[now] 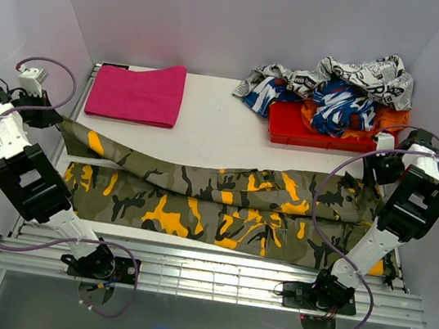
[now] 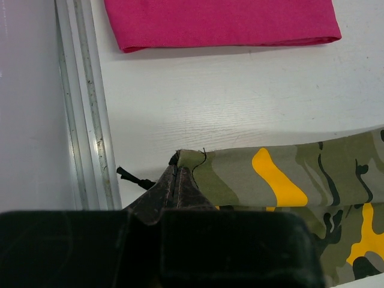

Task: Fold and stack the trousers
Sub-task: Flatten the trousers out

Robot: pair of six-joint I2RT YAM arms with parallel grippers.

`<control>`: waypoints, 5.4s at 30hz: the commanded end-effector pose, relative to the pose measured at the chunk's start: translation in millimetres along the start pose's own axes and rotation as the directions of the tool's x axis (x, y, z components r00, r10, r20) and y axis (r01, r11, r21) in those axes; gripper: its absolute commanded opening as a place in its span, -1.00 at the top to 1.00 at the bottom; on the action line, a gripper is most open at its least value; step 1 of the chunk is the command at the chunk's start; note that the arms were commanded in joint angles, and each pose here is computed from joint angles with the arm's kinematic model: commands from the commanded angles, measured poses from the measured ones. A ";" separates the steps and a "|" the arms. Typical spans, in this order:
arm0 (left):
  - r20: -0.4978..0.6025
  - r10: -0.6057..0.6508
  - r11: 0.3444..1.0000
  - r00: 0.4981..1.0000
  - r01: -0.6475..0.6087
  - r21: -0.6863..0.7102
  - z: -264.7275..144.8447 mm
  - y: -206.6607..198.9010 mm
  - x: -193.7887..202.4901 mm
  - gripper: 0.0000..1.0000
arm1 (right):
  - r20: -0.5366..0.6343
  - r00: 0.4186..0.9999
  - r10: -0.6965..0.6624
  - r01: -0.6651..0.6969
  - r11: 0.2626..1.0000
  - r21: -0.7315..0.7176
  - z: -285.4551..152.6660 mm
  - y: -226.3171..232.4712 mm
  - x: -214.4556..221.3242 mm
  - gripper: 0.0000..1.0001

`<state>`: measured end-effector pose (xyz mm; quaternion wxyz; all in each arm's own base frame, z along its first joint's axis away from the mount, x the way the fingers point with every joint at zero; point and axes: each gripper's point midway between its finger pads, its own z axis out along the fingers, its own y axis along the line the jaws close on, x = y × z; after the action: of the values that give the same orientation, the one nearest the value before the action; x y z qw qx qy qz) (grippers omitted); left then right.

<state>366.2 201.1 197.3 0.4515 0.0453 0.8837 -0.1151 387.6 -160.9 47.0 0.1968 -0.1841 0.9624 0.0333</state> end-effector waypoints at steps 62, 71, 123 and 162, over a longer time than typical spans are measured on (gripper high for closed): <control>0.327 0.186 0.965 0.927 -0.110 -0.239 -48.8 -28.8 -78.4 1.00 | 0.599 0.801 0.019 -0.211 0.944 0.252 -174.8 -34.5 -12.0 0.85; 0.240 0.061 0.979 0.969 -0.011 -0.204 58.4 -5.5 -70.5 1.00 | 0.584 0.804 0.113 -0.285 0.935 0.212 -123.6 -54.6 -37.4 0.85; -0.496 -0.071 0.986 0.865 -0.013 -0.165 117.7 3.2 141.8 0.32 | -0.150 0.988 0.043 -0.027 0.994 0.110 -2.2 60.7 106.6 0.29; -0.497 -0.093 0.993 0.863 0.048 -0.104 151.7 -19.3 143.1 0.26 | -0.128 0.991 0.043 -0.043 0.999 0.004 11.3 53.0 73.3 0.49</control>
<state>458.4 139.0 24.7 0.2956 0.0270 0.9511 -0.0855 333.9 -131.9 20.3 0.1722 -0.1335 0.9750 0.0427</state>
